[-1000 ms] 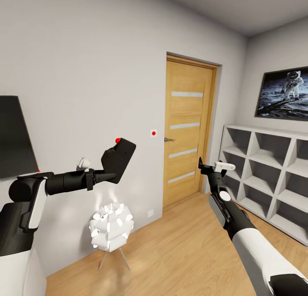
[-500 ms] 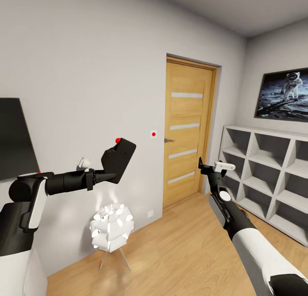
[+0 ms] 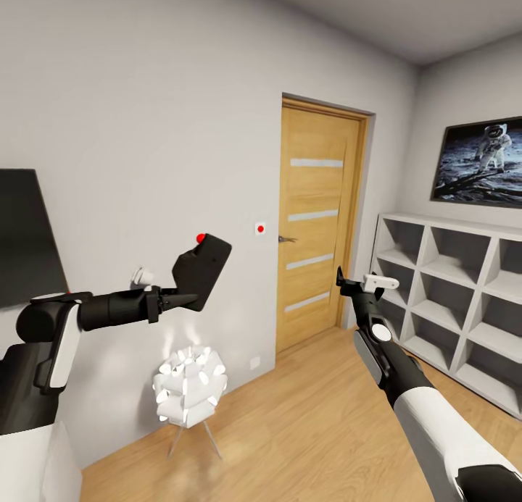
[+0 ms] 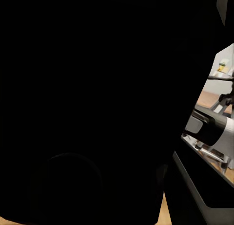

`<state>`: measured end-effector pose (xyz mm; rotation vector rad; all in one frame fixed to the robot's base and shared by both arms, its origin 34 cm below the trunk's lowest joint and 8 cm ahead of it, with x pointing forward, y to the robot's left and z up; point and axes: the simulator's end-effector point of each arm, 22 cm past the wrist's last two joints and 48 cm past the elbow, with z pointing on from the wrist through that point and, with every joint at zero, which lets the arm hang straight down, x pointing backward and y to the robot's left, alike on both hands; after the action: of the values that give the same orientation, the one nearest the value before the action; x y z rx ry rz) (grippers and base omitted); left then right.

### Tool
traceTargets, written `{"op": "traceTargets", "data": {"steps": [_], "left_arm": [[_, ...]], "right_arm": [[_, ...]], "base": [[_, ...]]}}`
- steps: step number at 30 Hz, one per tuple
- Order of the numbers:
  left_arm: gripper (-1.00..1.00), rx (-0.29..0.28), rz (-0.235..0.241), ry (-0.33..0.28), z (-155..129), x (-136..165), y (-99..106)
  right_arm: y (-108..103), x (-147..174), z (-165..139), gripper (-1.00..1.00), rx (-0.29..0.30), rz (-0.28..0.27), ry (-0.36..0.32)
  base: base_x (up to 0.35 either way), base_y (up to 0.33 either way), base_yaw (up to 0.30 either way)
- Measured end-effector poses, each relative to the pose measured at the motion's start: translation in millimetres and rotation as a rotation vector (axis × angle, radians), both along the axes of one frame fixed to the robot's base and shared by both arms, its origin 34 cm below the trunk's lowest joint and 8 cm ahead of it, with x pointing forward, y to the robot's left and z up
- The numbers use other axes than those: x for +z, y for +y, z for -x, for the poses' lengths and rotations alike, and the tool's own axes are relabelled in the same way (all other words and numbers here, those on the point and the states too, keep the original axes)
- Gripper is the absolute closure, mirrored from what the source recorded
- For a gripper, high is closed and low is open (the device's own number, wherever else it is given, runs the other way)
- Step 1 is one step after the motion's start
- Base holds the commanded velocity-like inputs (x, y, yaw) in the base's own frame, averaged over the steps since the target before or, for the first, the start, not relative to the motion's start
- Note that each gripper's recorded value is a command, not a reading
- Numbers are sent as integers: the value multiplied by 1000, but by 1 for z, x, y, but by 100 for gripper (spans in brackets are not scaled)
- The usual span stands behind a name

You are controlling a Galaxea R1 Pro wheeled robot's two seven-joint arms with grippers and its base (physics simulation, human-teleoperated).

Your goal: Attach the digital camera to the camera tripod in the bedroom.

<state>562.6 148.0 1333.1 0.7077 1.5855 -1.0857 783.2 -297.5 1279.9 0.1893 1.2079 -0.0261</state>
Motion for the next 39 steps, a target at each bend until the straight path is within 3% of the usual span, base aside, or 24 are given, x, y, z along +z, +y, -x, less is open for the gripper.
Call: {"op": "traceTargets", "data": {"steps": [32,39], "left_arm": [[100,-43,-7,-3,9,1,-14],[100,-38,11,-13,20,-1,-4]], "right_arm": [[0,2,1,-100,0,0,0],[-45,-42,9,-100,-82,-13,75]], "base": [[0,0,0],[0,0,0]]}}
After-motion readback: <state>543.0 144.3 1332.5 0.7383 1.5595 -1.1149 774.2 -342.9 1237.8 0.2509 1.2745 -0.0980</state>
